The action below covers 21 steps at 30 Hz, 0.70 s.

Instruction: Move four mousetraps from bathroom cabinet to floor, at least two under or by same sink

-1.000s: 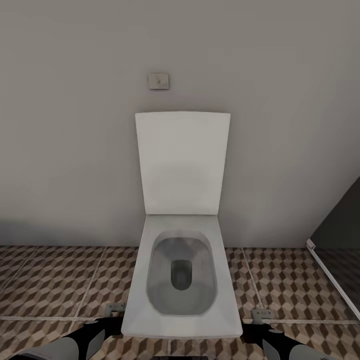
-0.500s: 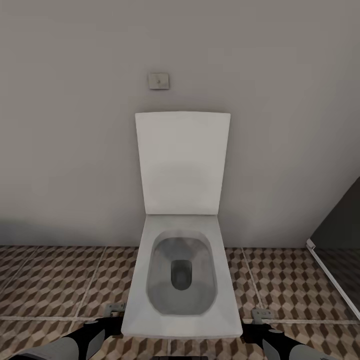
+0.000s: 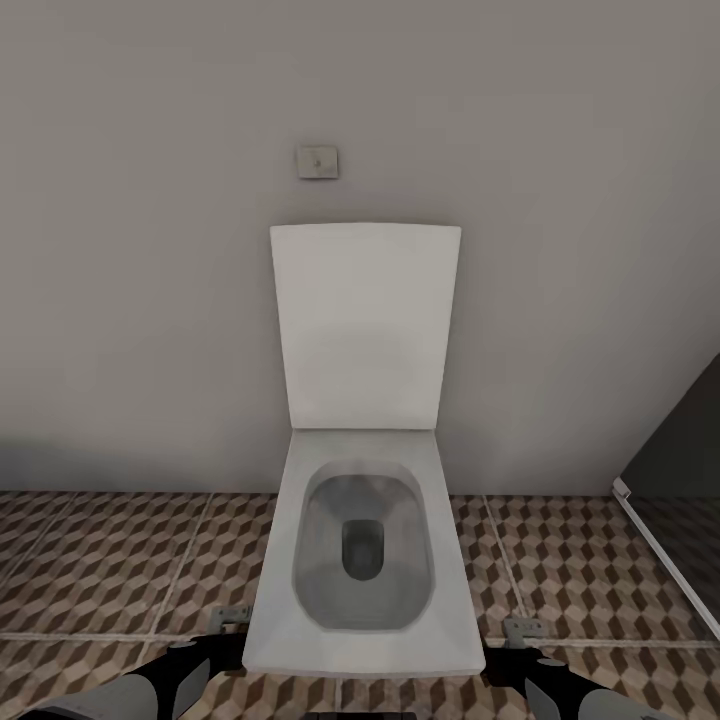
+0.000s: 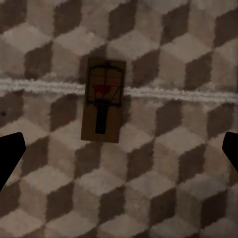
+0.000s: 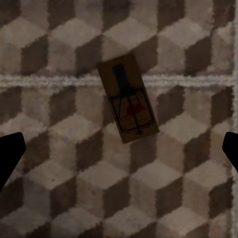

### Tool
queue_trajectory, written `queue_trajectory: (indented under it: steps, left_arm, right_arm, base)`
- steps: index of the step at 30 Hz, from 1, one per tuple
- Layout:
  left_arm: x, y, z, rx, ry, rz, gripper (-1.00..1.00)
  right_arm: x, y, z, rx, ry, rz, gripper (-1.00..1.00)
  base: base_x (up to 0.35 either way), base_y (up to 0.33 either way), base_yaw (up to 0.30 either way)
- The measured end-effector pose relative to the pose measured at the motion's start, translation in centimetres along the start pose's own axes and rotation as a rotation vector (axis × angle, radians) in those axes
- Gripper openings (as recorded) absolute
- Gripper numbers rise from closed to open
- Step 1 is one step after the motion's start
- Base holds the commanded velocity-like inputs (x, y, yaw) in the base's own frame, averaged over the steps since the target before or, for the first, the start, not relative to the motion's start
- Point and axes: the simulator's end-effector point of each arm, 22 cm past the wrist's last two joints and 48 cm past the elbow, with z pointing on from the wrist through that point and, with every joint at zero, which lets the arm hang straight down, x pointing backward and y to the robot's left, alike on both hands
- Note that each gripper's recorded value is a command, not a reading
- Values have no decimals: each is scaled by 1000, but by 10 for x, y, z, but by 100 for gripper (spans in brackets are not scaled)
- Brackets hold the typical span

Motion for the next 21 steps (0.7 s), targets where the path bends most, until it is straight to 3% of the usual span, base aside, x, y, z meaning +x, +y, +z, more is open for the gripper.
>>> queue_trajectory:
  steps: [21]
  left_arm:
    - [0,0,0,-1,-1,0,100]
  right_arm:
    - [0,-1,0,2,0,0,100]
  base:
    - [0,0,0]
